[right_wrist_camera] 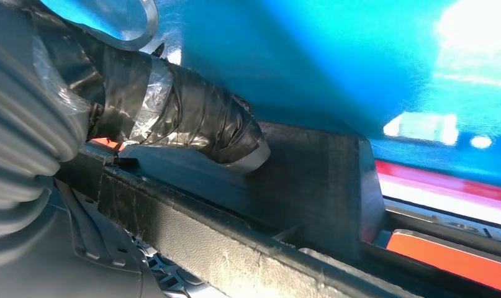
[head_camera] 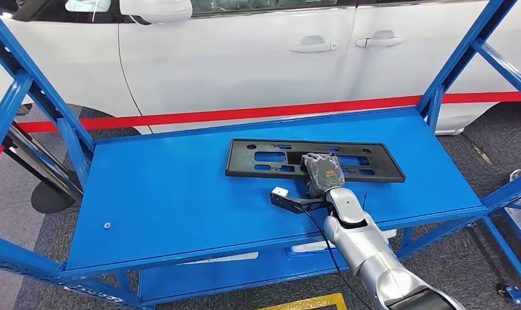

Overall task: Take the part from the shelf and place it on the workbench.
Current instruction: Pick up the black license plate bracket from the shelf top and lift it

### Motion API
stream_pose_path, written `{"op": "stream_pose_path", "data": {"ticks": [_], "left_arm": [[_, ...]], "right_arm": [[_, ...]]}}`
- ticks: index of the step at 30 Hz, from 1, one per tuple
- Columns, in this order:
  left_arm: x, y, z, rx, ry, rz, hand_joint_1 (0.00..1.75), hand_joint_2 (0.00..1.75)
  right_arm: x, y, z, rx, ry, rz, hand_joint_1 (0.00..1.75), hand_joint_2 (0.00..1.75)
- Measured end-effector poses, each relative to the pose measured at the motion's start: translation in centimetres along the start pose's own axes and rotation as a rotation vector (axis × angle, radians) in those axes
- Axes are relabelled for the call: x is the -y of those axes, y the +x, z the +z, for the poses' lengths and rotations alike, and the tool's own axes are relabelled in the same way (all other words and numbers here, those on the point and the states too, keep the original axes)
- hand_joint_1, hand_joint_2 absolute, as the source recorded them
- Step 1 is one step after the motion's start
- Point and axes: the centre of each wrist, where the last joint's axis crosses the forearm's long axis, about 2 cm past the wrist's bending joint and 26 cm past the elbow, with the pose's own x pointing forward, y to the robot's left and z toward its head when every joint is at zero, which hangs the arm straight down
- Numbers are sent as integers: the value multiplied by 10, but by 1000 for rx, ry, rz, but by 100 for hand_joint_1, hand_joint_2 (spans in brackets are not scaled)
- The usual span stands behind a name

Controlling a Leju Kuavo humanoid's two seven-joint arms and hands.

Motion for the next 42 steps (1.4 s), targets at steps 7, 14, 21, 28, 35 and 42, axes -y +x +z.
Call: {"op": "stream_pose_path", "data": {"ticks": [7, 14, 21, 28, 35, 42], "left_arm": [[0, 0, 0, 0, 0, 0, 0, 175], [0, 0, 0, -4, 3, 0, 0, 175], [1, -3, 0, -37, 22, 8, 0, 175], [2, -7, 1, -80, 34, 8, 0, 175], [1, -4, 1, -88, 47, -22, 0, 175], [1, -4, 1, -89, 48, -26, 0, 175]], "right_arm": [[0, 0, 0, 0, 0, 0, 175, 175], [0, 0, 0, 0, -2, 0, 175, 175], [18, 4, -3, 4, -142, 47, 175, 175], [97, 30, -13, 143, -482, 148, 175, 175], [125, 40, 2, 216, -643, 247, 175, 175], [122, 36, 9, 226, -645, 261, 175, 175]]}}
